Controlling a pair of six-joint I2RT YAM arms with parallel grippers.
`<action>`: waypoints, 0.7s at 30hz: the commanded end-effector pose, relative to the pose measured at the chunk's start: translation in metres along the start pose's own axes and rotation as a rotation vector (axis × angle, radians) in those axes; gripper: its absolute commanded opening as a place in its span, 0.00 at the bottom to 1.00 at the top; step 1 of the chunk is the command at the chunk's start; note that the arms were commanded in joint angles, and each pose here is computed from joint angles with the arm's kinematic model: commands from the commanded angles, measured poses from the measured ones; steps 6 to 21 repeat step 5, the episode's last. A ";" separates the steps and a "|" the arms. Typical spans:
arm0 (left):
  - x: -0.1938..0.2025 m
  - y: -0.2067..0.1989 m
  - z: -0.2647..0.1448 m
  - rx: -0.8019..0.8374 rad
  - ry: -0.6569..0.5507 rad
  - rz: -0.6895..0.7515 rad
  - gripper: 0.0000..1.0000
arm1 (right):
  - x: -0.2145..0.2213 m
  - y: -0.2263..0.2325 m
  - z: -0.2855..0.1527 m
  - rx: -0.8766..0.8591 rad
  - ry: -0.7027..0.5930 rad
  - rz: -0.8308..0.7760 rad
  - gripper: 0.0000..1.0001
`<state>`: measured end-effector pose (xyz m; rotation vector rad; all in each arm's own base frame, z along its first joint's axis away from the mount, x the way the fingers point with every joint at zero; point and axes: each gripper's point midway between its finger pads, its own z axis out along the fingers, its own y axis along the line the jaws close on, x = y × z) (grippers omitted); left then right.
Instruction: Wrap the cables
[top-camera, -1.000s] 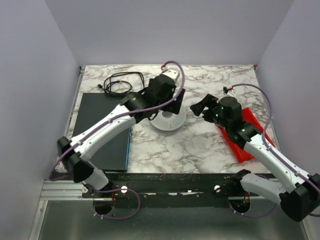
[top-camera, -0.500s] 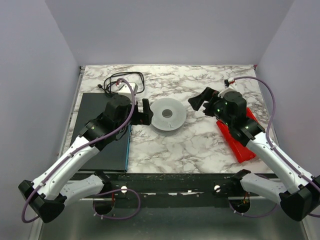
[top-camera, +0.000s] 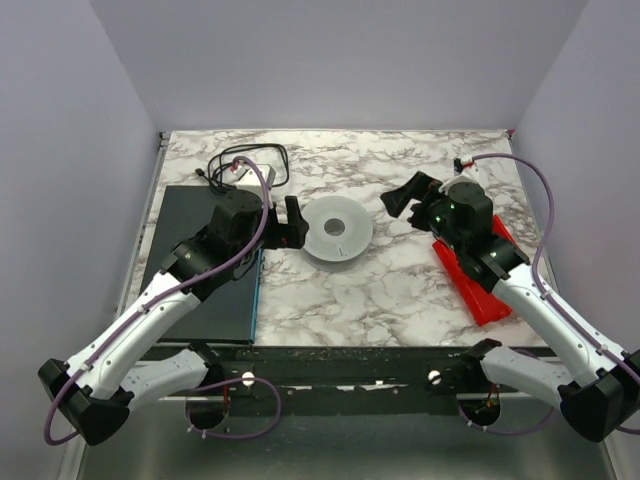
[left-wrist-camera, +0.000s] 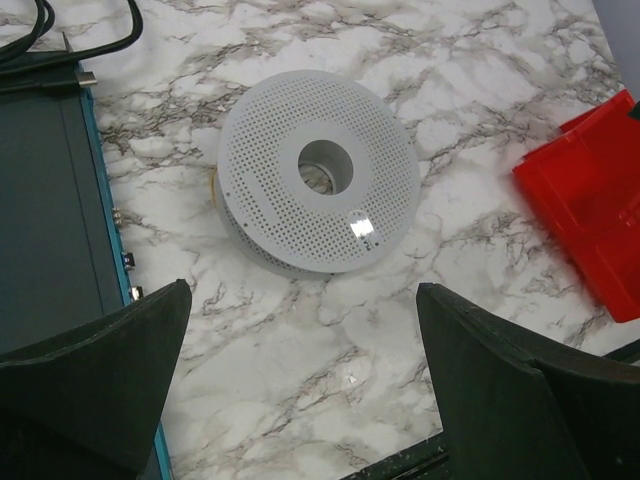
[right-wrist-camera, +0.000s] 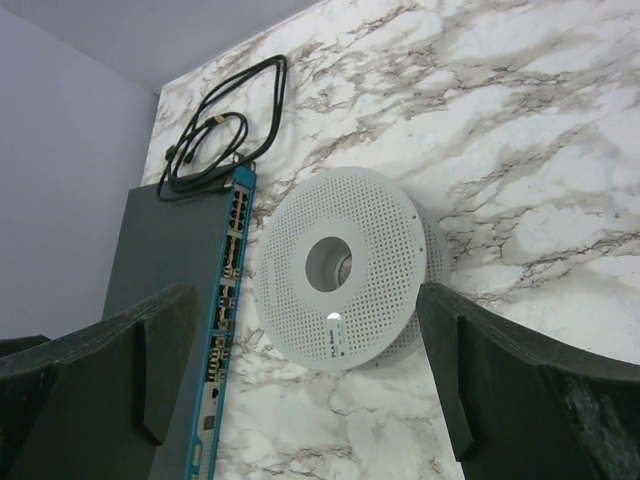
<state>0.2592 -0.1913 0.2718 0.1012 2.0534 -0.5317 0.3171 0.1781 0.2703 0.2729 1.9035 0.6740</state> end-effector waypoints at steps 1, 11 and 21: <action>-0.004 -0.001 0.000 0.011 -0.032 -0.029 0.99 | -0.006 -0.005 -0.002 0.017 -0.040 0.017 1.00; -0.006 0.003 -0.004 -0.002 -0.058 -0.049 0.99 | -0.005 -0.007 -0.002 0.023 -0.041 0.014 1.00; -0.006 0.003 -0.004 -0.002 -0.058 -0.049 0.99 | -0.005 -0.007 -0.002 0.023 -0.041 0.014 1.00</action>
